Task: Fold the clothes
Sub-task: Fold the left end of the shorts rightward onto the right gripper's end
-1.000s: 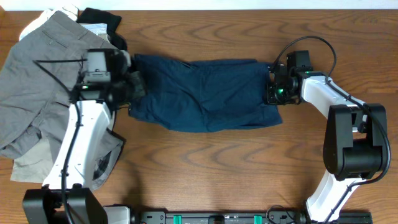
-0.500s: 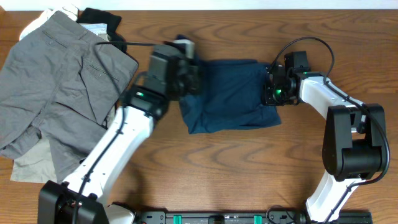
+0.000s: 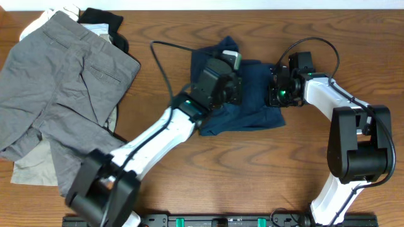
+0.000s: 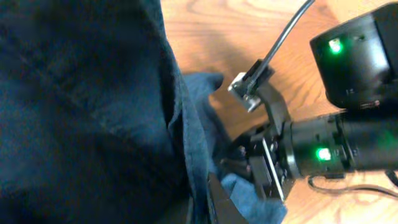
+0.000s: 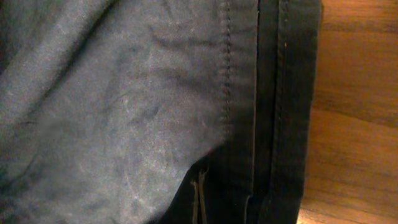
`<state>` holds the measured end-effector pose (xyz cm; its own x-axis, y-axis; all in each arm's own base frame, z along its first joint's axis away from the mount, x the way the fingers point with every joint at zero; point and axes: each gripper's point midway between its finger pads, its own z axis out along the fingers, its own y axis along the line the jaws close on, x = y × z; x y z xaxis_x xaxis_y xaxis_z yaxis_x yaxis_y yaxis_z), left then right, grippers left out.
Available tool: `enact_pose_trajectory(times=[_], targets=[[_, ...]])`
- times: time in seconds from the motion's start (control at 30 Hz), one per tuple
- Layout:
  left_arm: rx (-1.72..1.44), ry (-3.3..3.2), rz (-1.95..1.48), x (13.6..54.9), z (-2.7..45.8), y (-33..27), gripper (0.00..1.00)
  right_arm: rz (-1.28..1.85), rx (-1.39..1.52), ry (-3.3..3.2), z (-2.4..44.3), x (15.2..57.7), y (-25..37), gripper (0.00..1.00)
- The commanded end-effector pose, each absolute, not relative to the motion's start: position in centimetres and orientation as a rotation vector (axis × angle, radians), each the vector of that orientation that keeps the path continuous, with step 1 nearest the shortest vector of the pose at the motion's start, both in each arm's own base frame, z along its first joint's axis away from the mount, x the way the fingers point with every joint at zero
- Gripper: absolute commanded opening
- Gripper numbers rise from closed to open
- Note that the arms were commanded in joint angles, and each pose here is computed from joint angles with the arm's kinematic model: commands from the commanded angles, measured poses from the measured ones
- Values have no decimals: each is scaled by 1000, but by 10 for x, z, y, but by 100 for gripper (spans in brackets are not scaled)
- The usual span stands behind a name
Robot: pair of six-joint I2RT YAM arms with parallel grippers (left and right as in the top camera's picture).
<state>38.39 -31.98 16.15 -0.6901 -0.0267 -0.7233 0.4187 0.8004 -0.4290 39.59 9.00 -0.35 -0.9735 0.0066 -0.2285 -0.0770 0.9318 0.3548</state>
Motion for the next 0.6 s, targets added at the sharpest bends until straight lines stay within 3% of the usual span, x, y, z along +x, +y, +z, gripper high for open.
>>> enact_pose_trajectory(times=[0.0, 0.37, 0.4, 0.53, 0.57], targets=[[236, 2211, -789, 388, 157, -331, 6, 521, -47, 2967, -29, 370, 93, 1], [270, 2134, -875, 382, 160, -365, 6, 522, -47, 2967, -29, 370, 94, 1], [274, 2131, -879, 381, 161, -367, 15, 521, -47, 2967, -29, 370, 93, 1], [279, 2125, -884, 379, 162, -370, 98, 522, -46, 2967, -29, 370, 94, 1], [278, 2125, -883, 380, 163, -369, 98, 522, -46, 2966, -29, 370, 94, 1]])
